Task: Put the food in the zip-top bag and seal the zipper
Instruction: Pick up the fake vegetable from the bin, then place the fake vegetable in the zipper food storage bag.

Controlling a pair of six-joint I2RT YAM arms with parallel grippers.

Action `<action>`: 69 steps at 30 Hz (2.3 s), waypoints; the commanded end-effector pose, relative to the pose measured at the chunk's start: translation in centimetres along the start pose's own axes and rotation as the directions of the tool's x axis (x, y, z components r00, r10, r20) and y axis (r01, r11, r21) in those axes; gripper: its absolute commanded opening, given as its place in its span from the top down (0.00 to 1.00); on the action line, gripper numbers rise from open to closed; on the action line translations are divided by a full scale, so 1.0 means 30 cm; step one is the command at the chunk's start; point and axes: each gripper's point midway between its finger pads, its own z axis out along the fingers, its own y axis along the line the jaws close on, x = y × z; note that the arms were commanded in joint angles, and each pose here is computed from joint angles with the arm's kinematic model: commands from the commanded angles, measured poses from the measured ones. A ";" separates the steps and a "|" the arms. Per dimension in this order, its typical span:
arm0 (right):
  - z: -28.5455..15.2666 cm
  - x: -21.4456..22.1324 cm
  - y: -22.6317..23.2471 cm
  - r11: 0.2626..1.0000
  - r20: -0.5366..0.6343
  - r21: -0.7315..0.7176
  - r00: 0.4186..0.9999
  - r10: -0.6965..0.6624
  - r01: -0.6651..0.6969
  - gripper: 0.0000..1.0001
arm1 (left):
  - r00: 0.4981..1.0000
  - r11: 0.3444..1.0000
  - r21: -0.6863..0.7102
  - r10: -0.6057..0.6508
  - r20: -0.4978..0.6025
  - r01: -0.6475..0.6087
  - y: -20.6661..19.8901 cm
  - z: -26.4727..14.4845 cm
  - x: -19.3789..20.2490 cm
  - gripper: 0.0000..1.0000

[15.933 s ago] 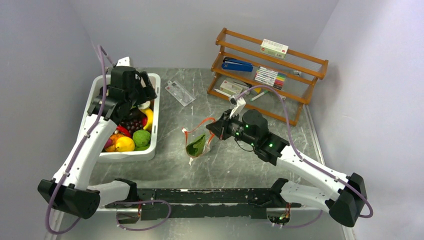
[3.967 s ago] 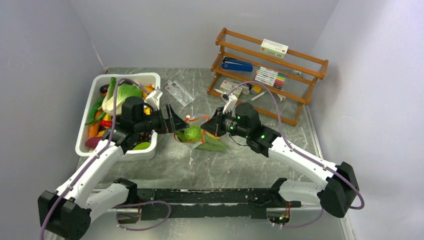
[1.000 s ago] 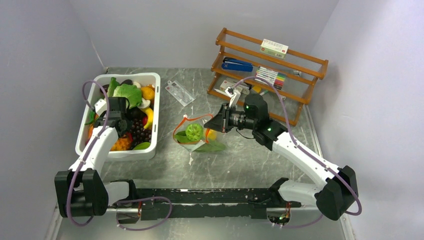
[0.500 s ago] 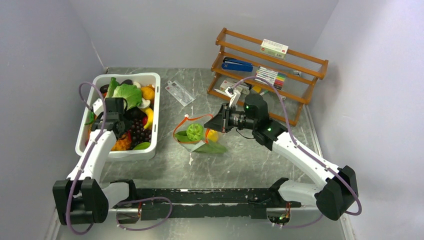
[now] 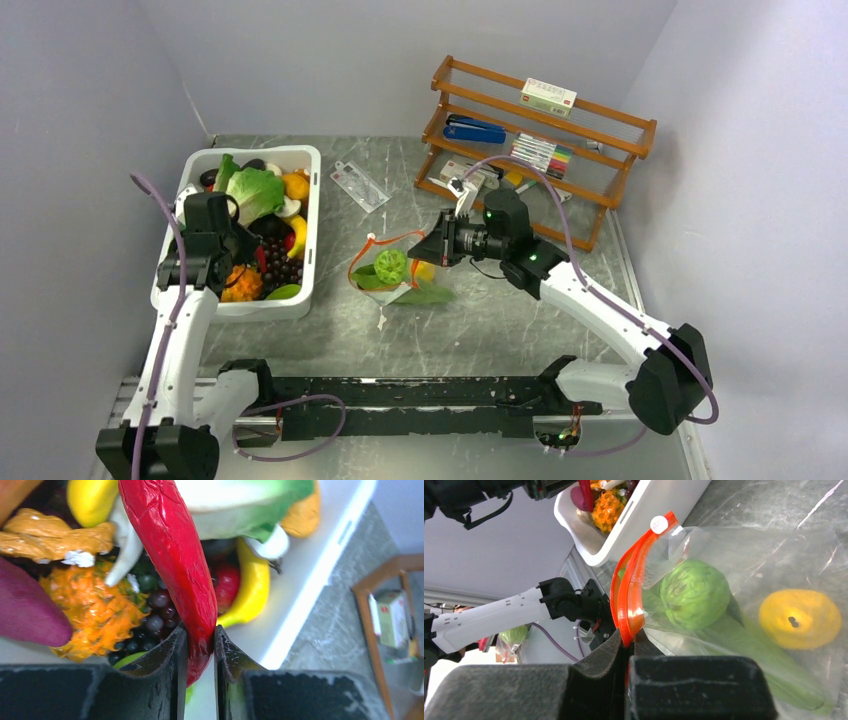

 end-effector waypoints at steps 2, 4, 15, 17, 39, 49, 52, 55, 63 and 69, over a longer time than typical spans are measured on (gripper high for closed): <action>0.007 -0.026 0.004 0.999 0.029 -0.013 0.999 -0.030 0.031 1.00 | 0.995 0.964 0.250 0.101 -0.021 -0.093 -0.139 -0.112 -0.020 0.93; 0.010 -0.029 0.005 1.000 0.028 -0.014 0.999 -0.027 0.028 1.00 | 0.991 0.945 0.305 0.134 -0.029 -0.119 -0.169 -0.138 -0.017 0.93; 0.025 -0.046 -0.002 1.000 0.032 -0.003 0.999 -0.021 0.021 1.00 | 0.952 0.731 0.661 0.296 -0.079 -0.172 -0.342 -0.281 0.071 0.93; 0.029 -0.049 0.002 1.000 0.034 -0.011 0.999 -0.010 0.011 1.00 | 0.946 0.648 0.737 0.321 -0.035 -0.193 -0.373 -0.329 0.080 0.93; 0.077 -0.206 0.024 1.000 0.122 0.016 0.992 -0.028 0.026 1.00 | 0.722 0.156 0.986 0.677 -0.145 0.052 -0.453 -0.607 0.504 0.93; 0.074 -0.185 0.057 0.994 0.107 -0.049 0.990 -0.090 0.096 1.00 | 0.631 0.172 0.973 0.741 -0.232 0.155 -0.413 -0.610 0.585 0.93; 0.074 -0.160 0.039 0.991 0.078 -0.039 0.989 -0.127 0.130 1.00 | 0.590 0.211 0.962 0.760 -0.273 0.173 -0.409 -0.604 0.595 0.93; 0.072 -0.151 0.039 0.988 0.062 -0.043 0.987 -0.145 0.148 1.00 | 0.571 0.232 0.958 0.769 -0.288 0.172 -0.412 -0.601 0.592 0.93; 0.088 -0.109 0.080 0.978 0.015 -0.090 0.982 -0.186 0.187 1.00 | 0.528 0.279 0.936 0.773 -0.351 0.215 -0.420 -0.594 0.599 0.90; 0.117 -0.053 0.122 0.964 -0.045 -0.102 0.967 -0.252 0.246 1.00 | 0.483 0.338 0.918 0.780 -0.397 0.209 -0.406 -0.565 0.617 0.91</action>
